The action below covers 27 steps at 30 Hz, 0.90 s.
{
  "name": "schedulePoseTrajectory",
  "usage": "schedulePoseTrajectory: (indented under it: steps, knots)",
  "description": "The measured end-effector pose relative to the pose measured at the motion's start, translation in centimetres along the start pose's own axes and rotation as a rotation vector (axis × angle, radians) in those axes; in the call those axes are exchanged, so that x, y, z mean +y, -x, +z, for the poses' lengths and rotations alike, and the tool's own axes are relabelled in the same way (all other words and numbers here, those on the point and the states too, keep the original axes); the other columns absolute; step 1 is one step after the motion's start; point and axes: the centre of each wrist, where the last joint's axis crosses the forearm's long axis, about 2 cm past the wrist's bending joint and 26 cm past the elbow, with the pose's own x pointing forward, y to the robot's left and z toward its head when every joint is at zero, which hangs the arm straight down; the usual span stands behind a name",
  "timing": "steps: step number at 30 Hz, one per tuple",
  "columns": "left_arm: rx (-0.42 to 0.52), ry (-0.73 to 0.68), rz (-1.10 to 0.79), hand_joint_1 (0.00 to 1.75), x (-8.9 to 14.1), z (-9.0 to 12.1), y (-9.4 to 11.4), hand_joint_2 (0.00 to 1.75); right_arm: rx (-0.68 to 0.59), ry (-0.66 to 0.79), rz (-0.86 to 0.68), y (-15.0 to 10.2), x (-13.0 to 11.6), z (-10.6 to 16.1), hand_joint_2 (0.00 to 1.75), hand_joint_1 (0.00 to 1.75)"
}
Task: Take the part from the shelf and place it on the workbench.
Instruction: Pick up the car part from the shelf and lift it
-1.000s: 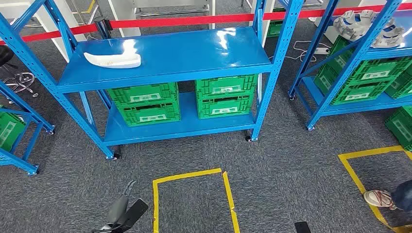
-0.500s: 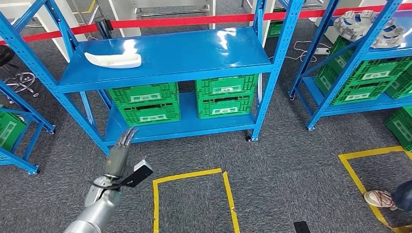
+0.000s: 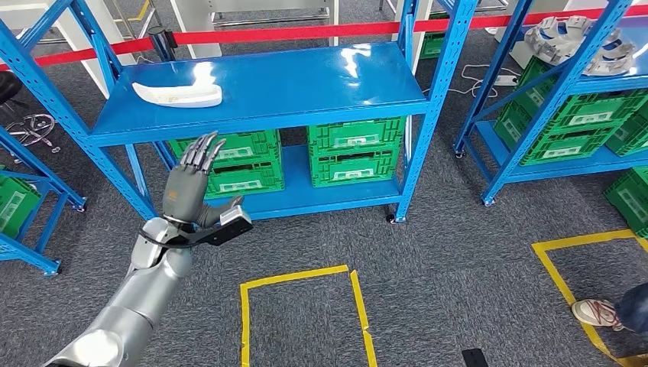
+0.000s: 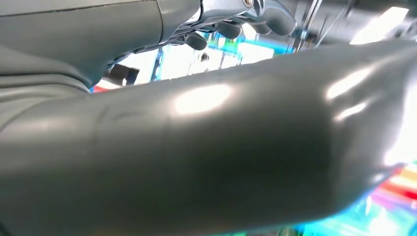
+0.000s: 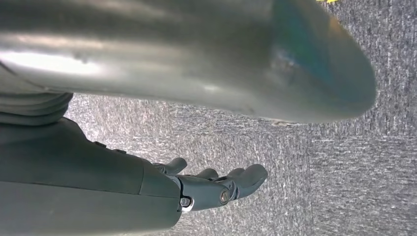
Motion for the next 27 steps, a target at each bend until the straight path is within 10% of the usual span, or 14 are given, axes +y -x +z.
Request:
schedulePoseTrajectory:
  steps: [13, 27]
  knots:
    - [0.058, -0.236, -0.448, 0.00, 7.8, -7.0, -1.1, 0.00, -0.007, -0.009, 0.033, 0.0, 0.0, 0.0, 0.00, 0.00]
    - [0.278, -0.070, -0.620, 0.00, 9.3, -7.1, 3.6, 0.00, 0.003, -0.021, 0.020, -0.1, 0.3, 0.0, 0.00, 0.00]
